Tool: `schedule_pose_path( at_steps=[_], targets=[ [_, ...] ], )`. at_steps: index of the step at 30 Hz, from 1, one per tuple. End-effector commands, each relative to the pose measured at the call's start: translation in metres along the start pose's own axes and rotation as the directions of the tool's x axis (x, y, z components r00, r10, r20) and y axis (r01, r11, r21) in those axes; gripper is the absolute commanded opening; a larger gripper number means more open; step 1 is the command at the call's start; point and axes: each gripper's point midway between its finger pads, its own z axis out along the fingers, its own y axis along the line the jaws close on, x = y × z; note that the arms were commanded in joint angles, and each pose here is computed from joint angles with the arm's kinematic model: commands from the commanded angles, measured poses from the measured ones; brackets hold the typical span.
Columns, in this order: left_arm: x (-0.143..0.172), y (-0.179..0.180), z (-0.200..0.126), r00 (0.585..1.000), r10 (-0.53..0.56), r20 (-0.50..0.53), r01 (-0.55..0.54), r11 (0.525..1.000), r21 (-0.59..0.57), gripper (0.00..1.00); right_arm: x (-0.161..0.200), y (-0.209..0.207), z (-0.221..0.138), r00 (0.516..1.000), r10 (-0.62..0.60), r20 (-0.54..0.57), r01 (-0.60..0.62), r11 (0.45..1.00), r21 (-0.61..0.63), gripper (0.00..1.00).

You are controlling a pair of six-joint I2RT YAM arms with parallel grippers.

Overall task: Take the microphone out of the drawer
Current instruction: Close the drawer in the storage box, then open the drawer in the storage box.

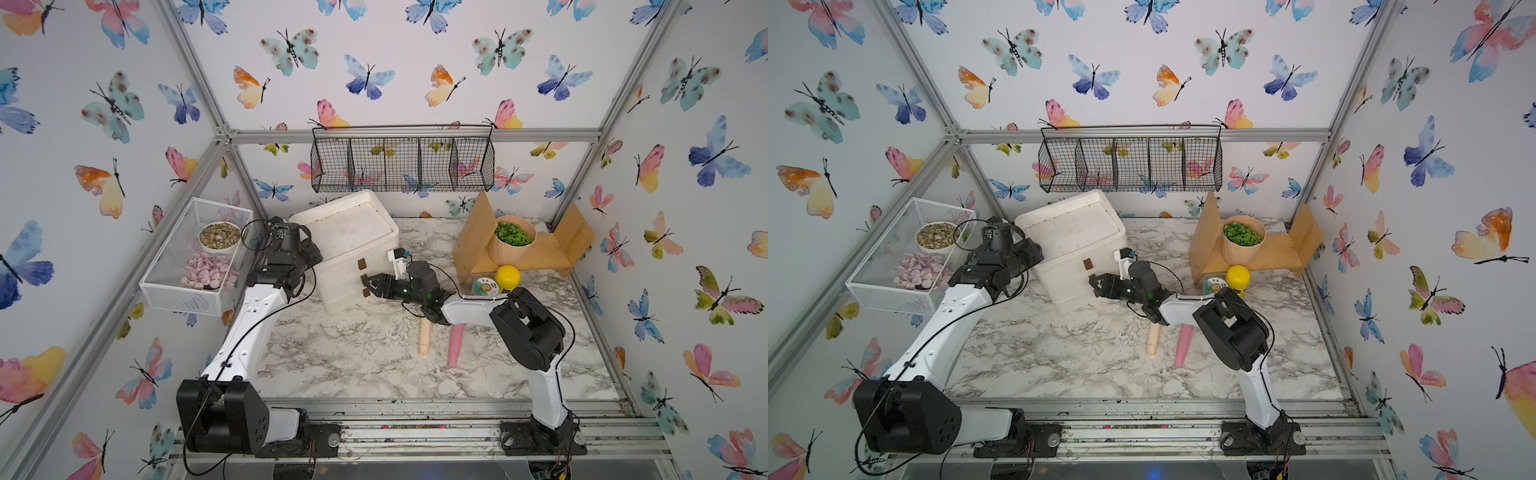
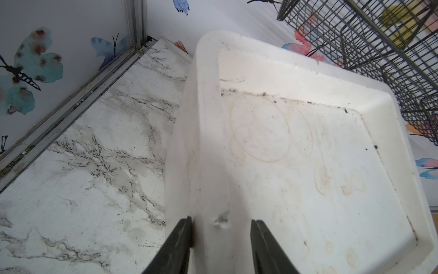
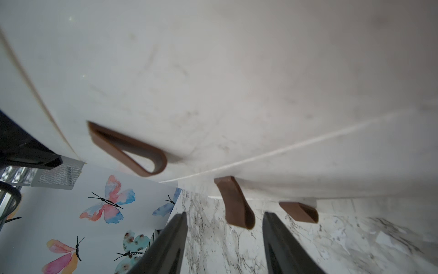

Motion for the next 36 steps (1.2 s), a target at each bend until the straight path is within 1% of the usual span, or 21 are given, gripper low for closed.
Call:
schedule_pose_path(
  at_steps=[1, 5, 13, 20, 23, 28, 36],
  targets=[
    [0.012, -0.034, -0.006, 0.999, 0.026, -0.044, -0.019, 0.988, 0.151, 0.45, -0.006, 0.010, 0.008, 1.000, 0.002, 0.005, -0.002, 0.999, -0.049, 0.58],
    [0.011, -0.035, -0.007, 0.999, 0.023, -0.040, -0.017, 0.988, 0.155, 0.45, -0.004, 0.007, 0.014, 1.000, 0.013, -0.001, -0.013, 0.999, -0.052, 0.56],
    [0.014, -0.034, -0.004, 0.999, 0.011, -0.050, -0.003, 0.989, 0.150, 0.45, 0.001, 0.000, 0.016, 1.000, 0.024, -0.010, -0.025, 0.999, -0.043, 0.44],
    [0.015, -0.031, -0.002, 0.999, 0.007, -0.052, 0.000, 0.990, 0.141, 0.45, 0.005, -0.001, 0.016, 0.999, 0.035, -0.020, -0.036, 0.998, -0.055, 0.12],
    [0.015, -0.031, -0.002, 0.999, 0.007, -0.051, 0.000, 0.991, 0.137, 0.45, 0.006, 0.000, 0.013, 0.999, 0.032, -0.020, -0.033, 0.998, -0.059, 0.03],
    [0.016, -0.030, 0.001, 0.999, -0.001, -0.052, 0.008, 0.991, 0.136, 0.45, 0.011, 0.002, 0.002, 0.999, 0.031, -0.024, -0.032, 0.998, -0.058, 0.01],
    [0.012, -0.033, 0.003, 0.999, -0.012, -0.042, 0.018, 0.989, 0.145, 0.45, 0.024, 0.006, -0.024, 0.999, 0.014, -0.048, -0.016, 0.999, -0.043, 0.01]
  ],
)
